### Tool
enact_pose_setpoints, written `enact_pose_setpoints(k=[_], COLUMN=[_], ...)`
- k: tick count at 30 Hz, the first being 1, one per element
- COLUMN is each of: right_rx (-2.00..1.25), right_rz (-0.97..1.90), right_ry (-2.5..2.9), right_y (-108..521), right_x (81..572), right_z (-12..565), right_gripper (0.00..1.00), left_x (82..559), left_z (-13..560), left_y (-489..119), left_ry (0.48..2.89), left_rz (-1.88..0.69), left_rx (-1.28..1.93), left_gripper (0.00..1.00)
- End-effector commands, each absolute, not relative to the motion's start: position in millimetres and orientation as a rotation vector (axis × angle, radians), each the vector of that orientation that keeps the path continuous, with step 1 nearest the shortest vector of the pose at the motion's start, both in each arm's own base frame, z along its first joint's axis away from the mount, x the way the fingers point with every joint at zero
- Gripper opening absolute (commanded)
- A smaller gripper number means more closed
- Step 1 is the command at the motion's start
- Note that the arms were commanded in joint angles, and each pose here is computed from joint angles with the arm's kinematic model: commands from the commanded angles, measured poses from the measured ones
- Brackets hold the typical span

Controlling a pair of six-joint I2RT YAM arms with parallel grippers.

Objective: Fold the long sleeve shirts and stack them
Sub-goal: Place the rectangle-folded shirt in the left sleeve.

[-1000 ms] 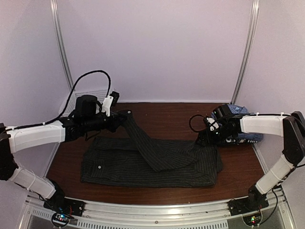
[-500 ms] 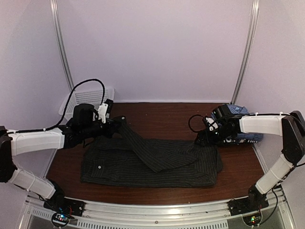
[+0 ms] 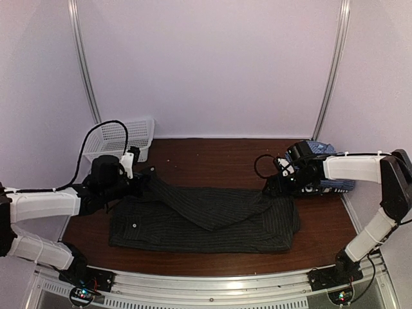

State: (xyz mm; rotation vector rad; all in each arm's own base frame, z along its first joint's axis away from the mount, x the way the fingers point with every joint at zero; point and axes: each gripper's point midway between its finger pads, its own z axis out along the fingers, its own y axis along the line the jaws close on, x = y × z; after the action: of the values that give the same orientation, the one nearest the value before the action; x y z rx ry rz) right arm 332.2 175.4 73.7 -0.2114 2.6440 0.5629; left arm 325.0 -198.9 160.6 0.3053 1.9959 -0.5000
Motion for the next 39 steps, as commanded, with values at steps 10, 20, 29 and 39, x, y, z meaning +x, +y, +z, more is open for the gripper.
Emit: enact_pose_setpoints(k=[10, 20, 29, 39], right_rx=[-0.223, -0.221, -0.223, -0.224], right_rz=[0.585, 0.595, 0.609, 0.6], right_ry=[2.636, 2.64, 2.646, 2.638], right_y=[177, 177, 178, 177], right_x=[332, 330, 328, 328], right_z=[68, 64, 59, 63], right_gripper=[0.9, 0.9, 0.9, 0.9], left_x=[299, 285, 301, 326], left_z=[95, 103, 121, 166], left_y=[-192, -199, -194, -223], left_ry=[2.11, 2.094, 2.059, 2.003], left_rz=[-0.687, -0.881, -0.78, -0.761], left_rx=[0.102, -0.016, 0.008, 0.219], left_gripper=[0.19, 0.33, 0.23, 0.0])
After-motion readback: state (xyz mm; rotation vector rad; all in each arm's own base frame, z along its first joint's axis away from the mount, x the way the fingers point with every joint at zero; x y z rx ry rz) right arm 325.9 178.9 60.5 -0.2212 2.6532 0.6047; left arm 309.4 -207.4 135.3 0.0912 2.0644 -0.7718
